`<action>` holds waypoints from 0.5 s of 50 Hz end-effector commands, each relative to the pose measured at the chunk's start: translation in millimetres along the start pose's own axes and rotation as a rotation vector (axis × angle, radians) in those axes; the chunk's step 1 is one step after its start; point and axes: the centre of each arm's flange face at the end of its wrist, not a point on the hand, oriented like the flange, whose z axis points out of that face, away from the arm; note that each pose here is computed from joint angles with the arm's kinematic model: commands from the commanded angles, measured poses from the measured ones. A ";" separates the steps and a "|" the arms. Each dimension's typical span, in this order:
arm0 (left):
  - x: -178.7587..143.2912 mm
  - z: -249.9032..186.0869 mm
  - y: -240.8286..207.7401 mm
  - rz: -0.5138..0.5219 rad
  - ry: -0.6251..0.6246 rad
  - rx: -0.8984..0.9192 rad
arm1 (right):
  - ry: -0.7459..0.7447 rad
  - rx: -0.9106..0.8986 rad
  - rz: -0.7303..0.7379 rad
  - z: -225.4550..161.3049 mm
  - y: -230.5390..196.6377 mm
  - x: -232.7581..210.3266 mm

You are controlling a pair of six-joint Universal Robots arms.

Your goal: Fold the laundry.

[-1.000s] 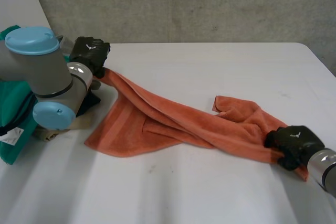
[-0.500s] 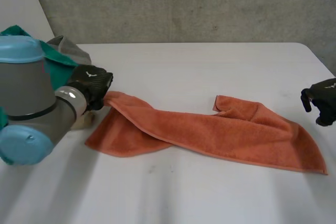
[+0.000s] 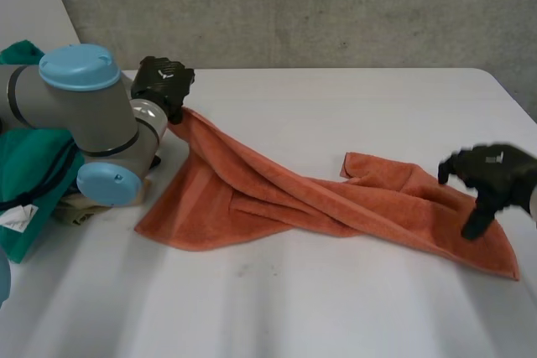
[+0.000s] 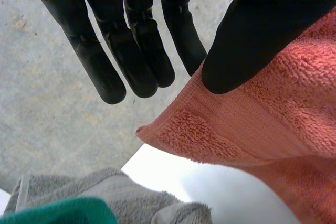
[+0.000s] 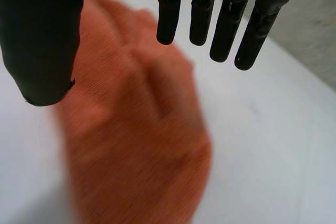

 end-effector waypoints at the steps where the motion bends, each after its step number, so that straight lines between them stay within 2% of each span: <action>1: -2.9 4.8 15.5 -0.001 -0.013 -0.039 | -0.017 -0.048 -0.079 -1.6 45.4 -12.6; 11: -4.6 6.7 23.1 -0.001 -0.018 -0.057 | -0.047 -0.058 -0.066 20.1 71.3 -22.6; 25: -16.6 10.0 32.6 0.029 -0.058 -0.089 | 0.035 0.012 -0.115 50.0 79.0 -10.4</action>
